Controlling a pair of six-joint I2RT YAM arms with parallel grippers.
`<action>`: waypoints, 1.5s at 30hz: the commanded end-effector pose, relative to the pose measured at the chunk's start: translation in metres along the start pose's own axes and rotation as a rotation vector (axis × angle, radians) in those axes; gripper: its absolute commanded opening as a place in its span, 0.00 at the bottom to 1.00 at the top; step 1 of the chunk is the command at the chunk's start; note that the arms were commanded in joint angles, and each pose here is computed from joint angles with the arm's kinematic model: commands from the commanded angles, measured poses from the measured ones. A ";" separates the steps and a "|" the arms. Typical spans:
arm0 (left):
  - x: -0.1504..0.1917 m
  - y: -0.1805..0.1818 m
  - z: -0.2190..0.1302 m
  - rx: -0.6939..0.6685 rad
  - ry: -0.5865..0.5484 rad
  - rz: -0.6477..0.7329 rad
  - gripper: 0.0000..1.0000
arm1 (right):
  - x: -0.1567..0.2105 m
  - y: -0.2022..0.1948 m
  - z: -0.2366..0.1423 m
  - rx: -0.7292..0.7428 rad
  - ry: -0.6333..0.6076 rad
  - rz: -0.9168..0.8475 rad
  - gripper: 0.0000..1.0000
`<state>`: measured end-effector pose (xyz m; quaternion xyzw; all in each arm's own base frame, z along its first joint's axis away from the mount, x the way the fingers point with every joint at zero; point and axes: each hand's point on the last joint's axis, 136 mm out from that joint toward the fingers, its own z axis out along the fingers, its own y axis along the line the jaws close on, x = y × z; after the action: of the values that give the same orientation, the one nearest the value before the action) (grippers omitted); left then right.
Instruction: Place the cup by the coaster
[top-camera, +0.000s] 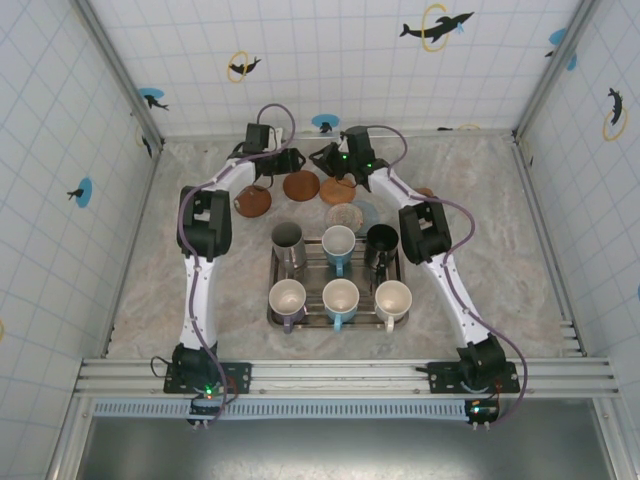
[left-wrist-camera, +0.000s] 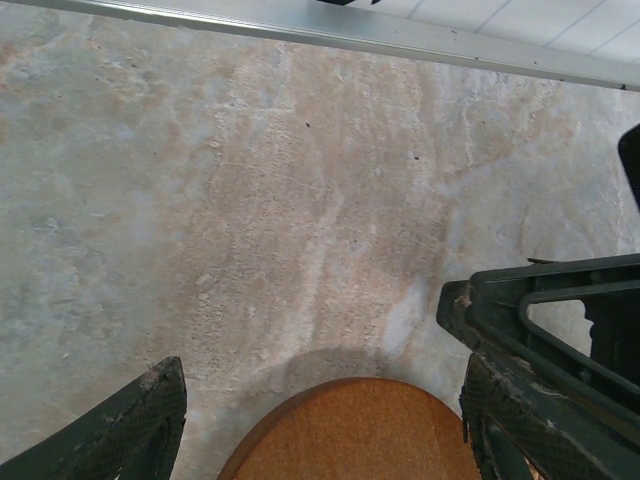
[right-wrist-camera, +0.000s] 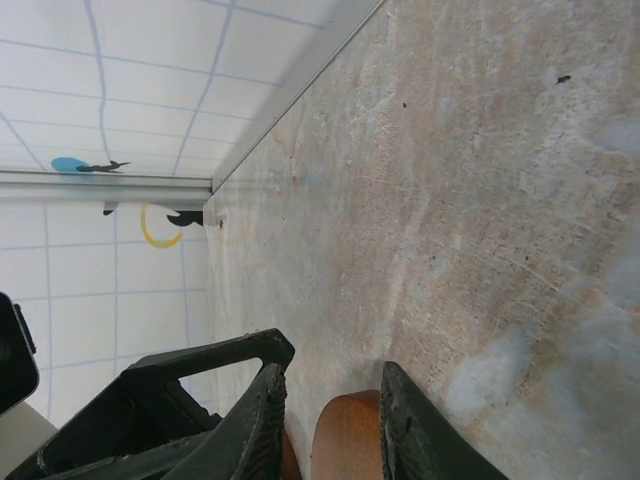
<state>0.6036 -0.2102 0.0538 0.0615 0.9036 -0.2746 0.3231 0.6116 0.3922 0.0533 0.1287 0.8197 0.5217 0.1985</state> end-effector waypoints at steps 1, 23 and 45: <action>0.017 0.006 0.010 0.024 0.033 -0.012 0.72 | 0.001 -0.003 0.009 -0.018 -0.007 -0.005 0.28; 0.038 0.001 -0.008 0.028 0.080 0.003 0.70 | 0.040 -0.019 0.012 0.092 0.108 -0.014 0.24; 0.026 0.000 -0.039 -0.065 0.044 0.030 0.69 | 0.093 -0.004 -0.001 0.165 0.265 -0.106 0.23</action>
<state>0.5621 -0.1970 0.0408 0.0651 0.9197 -0.2536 0.2926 0.5482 0.4261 0.0248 0.0400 0.8736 0.4673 0.1296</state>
